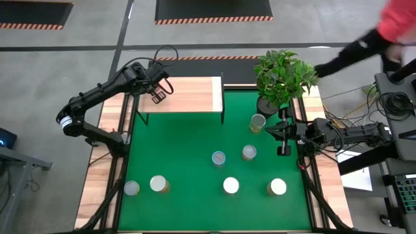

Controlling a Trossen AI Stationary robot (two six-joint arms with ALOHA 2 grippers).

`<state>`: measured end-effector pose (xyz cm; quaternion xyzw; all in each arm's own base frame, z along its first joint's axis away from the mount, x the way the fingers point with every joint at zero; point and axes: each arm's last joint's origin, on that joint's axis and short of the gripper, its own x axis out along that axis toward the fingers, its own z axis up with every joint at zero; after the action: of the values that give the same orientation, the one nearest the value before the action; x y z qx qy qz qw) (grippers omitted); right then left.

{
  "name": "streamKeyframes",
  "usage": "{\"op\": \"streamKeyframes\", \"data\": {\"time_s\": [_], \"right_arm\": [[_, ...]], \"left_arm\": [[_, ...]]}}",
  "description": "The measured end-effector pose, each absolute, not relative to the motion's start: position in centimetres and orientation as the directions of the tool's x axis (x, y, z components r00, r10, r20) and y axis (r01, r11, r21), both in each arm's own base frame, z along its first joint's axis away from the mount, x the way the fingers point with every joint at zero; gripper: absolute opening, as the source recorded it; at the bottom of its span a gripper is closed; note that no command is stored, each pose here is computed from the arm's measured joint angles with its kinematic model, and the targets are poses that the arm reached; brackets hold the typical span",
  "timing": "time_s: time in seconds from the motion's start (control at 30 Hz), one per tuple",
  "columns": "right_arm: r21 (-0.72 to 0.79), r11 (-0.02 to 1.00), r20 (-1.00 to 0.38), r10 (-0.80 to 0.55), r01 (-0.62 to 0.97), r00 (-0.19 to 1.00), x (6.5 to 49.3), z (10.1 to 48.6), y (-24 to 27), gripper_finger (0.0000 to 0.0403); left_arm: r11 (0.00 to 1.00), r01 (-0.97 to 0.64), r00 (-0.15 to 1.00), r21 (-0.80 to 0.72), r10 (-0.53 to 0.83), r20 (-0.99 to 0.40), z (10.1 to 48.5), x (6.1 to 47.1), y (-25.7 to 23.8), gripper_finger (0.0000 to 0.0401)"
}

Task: Pick and place cans onto a shelf
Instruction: Put the center left orange can on the shelf, then put the center orange can on the shelf aligned with the other orange can

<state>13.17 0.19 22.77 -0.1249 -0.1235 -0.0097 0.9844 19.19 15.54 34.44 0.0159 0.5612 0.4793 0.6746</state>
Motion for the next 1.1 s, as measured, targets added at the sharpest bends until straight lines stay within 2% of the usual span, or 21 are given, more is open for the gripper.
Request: {"op": "streamKeyframes", "data": {"time_s": [0.5,0.7,0.87,1.0,1.1], "right_arm": [[-0.246,0.968,0.246,0.012,0.051,0.969,13.2,22.8,0.2,0.0009],[-0.25,0.967,0.246,0.011,0.052,0.969,13.2,22.8,0.2,0.0009],[-0.251,0.967,0.246,0.011,0.052,0.969,13.2,22.8,0.2,0.0009],[-0.251,0.966,0.246,0.012,0.052,0.969,13.2,22.8,0.2,0.0009],[-0.24,0.969,0.253,0.012,0.051,0.967,13.2,23.1,0.2,0.0009]], "left_arm": [[0.517,-0.646,-0.106,0.561,0.668,-0.737,34.5,18.7,16.4,0.0],[0.514,-0.658,-0.072,0.551,0.684,-0.725,34.8,19.0,16.0,0.0],[0.525,-0.697,0.036,0.488,0.706,-0.707,35.9,19.6,13.2,0.0],[0.589,-0.719,0.224,0.37,0.7,-0.678,37.2,20.3,8.5,0.0],[0.697,-0.666,0.413,0.266,0.642,-0.646,37.8,20.9,3.8,0.0]]}}
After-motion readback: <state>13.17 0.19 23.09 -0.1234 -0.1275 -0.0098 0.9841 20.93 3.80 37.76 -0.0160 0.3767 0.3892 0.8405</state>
